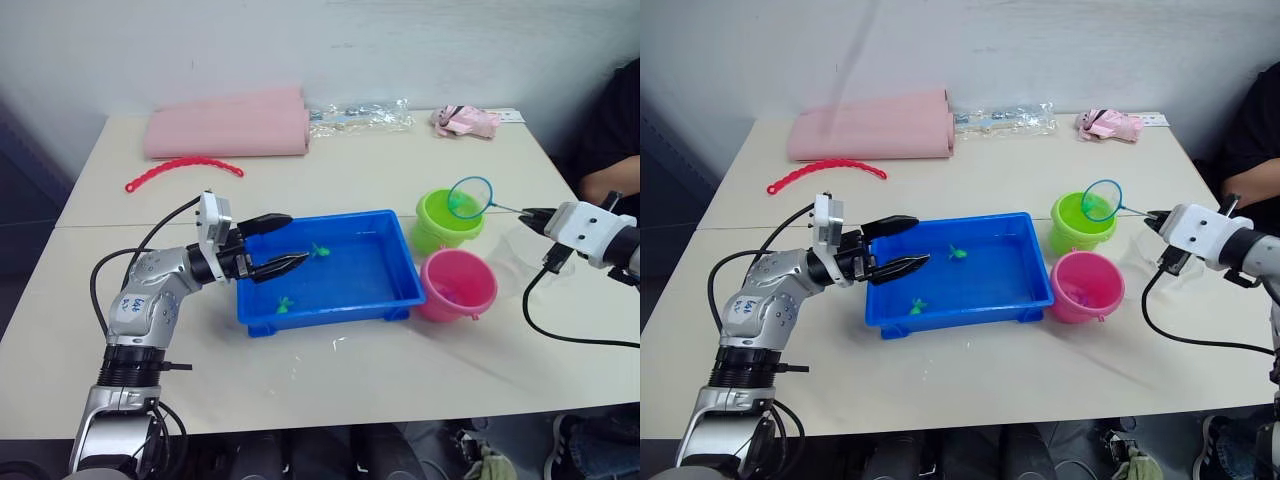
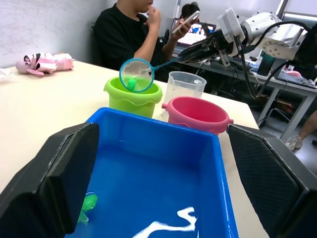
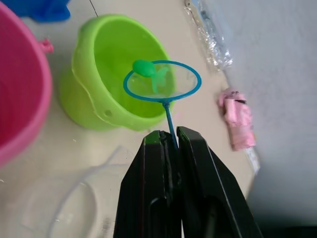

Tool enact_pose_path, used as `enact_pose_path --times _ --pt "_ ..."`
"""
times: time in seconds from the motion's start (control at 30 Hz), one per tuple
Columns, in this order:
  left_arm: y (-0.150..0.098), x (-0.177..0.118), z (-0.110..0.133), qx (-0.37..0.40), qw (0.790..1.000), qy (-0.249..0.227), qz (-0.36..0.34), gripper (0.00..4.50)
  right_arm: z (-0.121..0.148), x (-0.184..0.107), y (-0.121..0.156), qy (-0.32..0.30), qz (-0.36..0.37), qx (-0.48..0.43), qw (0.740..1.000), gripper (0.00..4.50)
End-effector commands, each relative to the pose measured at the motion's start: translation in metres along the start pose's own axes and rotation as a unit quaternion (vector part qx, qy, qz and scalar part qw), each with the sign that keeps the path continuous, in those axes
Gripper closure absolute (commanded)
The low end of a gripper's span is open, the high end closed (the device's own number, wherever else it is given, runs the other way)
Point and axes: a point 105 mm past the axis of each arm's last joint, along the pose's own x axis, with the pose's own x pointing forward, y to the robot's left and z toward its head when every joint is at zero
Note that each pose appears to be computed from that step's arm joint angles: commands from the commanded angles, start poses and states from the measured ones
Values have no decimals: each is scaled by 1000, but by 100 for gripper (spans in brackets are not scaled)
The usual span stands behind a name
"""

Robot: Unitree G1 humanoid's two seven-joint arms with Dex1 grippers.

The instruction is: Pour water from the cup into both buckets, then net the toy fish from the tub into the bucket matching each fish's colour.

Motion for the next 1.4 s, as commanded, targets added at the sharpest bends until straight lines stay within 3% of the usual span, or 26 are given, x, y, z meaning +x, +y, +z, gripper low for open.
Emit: enact_pose_path --times 0.03,0.33,0.57,0.7,0.8,0.87,1.07,1.17,1.3,1.4 --pt "-2 1 6 18 1000 -8 -6 2 10 -5 -15 -5 -11 -118 993 450" --pt "-2 3 8 33 999 -9 -15 2 13 -2 -17 -3 15 -235 972 450" --pt "1 -6 7 47 999 14 -21 2 13 0 -19 -3 21 -247 969 450" --pt "1 -16 9 49 999 16 -16 2 26 -1 -32 -60 -34 -88 994 450" --pt "0 -33 14 61 998 16 -11 2 59 -1 -38 -164 -44 103 980 450" --pt "-2 -49 10 71 997 39 -7 2 81 -2 -13 -198 55 188 960 450" --pt "-3 -74 9 66 996 67 7 2 108 3 37 -166 216 285 919 450" --pt "-4 -86 5 70 993 89 18 2 109 9 72 -100 297 312 897 450" --pt "-7 -90 3 71 993 95 31 2 107 17 96 -46 337 330 881 450" --pt "-12 -90 1 68 993 91 39 2 107 31 104 -42 329 328 884 450"
